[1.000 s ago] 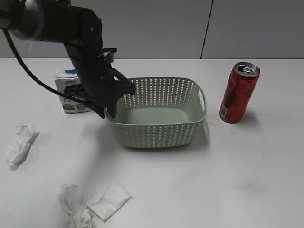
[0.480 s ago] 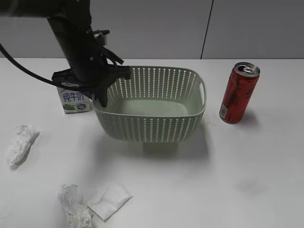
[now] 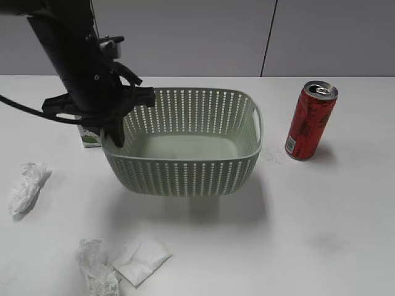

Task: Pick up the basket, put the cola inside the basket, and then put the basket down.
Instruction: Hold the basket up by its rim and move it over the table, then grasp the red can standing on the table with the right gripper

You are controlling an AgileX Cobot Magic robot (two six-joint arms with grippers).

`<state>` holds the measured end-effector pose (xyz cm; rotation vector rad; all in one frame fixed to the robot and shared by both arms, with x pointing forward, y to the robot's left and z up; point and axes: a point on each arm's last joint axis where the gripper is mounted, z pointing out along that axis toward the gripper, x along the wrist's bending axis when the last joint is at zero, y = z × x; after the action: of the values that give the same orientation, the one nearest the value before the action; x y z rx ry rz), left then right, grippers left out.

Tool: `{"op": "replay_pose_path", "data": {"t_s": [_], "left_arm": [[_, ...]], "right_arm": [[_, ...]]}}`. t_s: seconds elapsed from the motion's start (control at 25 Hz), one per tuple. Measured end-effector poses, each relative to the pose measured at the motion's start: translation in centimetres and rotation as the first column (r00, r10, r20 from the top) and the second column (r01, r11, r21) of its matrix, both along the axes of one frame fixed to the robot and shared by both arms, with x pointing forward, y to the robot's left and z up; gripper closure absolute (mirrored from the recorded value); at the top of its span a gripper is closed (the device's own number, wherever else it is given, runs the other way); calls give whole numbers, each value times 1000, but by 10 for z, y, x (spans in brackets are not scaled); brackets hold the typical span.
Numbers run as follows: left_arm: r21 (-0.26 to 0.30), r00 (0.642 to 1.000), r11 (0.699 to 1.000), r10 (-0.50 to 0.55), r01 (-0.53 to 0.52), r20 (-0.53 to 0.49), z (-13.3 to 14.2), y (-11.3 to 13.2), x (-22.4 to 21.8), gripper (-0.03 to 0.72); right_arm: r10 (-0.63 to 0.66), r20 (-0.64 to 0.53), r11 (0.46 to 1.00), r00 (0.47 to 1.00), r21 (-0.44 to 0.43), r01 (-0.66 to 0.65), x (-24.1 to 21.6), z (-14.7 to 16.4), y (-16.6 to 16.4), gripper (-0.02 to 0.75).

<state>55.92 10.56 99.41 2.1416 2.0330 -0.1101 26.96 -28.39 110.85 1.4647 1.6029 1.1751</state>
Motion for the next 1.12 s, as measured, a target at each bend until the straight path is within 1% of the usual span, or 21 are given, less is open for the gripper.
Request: {"op": "replay_pose_path", "data": {"t_s": [0.12, 0.24, 0.32, 0.44, 0.56, 0.6, 0.72, 0.84, 0.96, 1.08, 1.12], "left_arm": [[14, 1000, 1000, 2, -2, -14, -10, 4, -7, 690], [6, 1000, 1000, 5, -5, 1, -11, 4, -6, 690], [1, 1000, 1000, 7, -7, 12, -11, 4, -5, 690], [-2, 1000, 1000, 8, -8, 18, -11, 3, -5, 690], [-4, 1000, 1000, 9, -8, 23, -11, 3, -4, 690], [-5, 1000, 1000, 9, -9, 24, -11, 3, -4, 690], [-5, 1000, 1000, 9, -9, 24, -11, 3, -4, 690], [-6, 1000, 1000, 9, -9, 26, -11, 3, -4, 690], [-7, 1000, 1000, 10, -9, 29, -11, 3, -4, 690], [-8, 999, 1000, 10, -10, 30, -11, 3, -4, 690], [-8, 999, 1000, 10, -10, 30, -11, 3, -4, 690]], "right_arm": [[-1, -62, 1000, 998, -2, 1, 33, 30, 1, 216], [3, -125, 1000, 992, 7, -2, 74, 54, 3, 215], [14, -171, 999, 985, 31, -9, 110, 68, 6, 192], [34, -241, 998, 970, 67, -19, 164, 78, 11, 149], [50, -332, 998, 942, 63, -31, 221, 74, 14, 143], [55, -370, 998, 927, 57, -37, 244, 67, 15, 143], [67, -427, 997, 902, 49, -52, 291, 54, 17, 143], [78, -508, 997, 858, 44, -65, 335, 27, 19, 144], [97, -606, 995, 790, 39, -92, 370, -16, 25, 144], [100, -687, 990, 720, -7, -144, 387, -57, 38, 144], [98, -721, 985, 686, -27, -170, 392, -75, 44, 144]]}}
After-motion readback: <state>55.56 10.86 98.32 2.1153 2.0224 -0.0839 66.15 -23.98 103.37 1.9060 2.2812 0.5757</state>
